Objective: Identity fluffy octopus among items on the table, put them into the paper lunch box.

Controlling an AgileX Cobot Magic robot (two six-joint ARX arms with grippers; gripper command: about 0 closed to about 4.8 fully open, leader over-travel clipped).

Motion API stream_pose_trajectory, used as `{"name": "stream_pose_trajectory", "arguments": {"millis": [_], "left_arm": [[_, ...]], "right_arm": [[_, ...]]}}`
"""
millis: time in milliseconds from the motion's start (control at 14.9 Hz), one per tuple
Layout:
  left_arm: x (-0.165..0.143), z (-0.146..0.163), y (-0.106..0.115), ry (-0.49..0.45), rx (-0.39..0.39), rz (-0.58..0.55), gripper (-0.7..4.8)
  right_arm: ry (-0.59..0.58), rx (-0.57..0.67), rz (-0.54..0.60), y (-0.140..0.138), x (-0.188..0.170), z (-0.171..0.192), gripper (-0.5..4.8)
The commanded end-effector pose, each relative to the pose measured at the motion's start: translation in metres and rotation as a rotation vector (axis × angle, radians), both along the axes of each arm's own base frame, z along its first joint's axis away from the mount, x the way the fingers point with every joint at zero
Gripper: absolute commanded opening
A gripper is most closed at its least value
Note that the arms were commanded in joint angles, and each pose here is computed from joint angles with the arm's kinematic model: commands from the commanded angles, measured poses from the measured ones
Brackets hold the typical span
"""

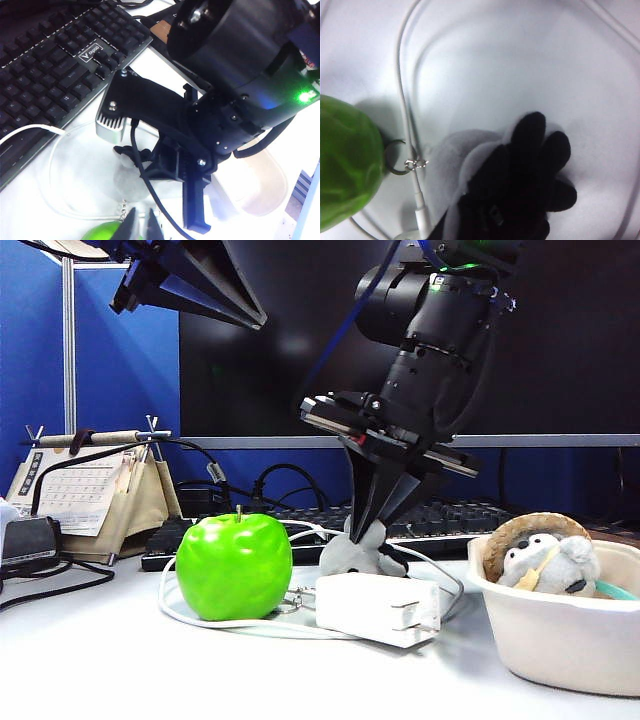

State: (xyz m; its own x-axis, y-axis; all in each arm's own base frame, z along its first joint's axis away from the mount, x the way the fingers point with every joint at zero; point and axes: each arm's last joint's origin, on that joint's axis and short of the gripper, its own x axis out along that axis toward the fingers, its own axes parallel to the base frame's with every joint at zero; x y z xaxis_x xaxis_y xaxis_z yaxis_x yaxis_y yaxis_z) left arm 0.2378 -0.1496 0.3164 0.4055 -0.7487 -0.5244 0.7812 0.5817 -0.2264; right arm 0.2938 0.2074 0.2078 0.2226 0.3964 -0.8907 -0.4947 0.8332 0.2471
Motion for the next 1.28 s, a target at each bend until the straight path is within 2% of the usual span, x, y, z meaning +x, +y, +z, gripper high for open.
{"name": "stream_pose_trajectory", "arguments": {"millis": [67, 470, 671, 1007, 1275], "left_arm": [[0.000, 0.003, 0.000, -0.008, -0.011, -0.003, 0.29], [-0.001, 0.002, 0.000, 0.000, -0.007, -0.003, 0.29], [-0.001, 0.002, 0.000, -0.001, -0.007, -0.003, 0.30], [-0.002, 0.001, 0.001, 0.015, 0.002, -0.003, 0.29], [-0.002, 0.001, 0.001, 0.018, 0.004, -0.003, 0.29]], "right_arm": [[-0.019, 0.009, 0.000, 0.001, 0.001, 0.003, -0.01], [-0.006, -0.011, 0.019, 0.000, 0.001, 0.009, -0.01], [-0.012, -0.040, 0.043, 0.001, 0.003, 0.030, -0.01], [-0.008, -0.156, 0.063, -0.006, -0.003, 0.058, -0.01], [-0.083, -0.144, 0.071, -0.017, -0.018, 0.096, -0.01]]}}
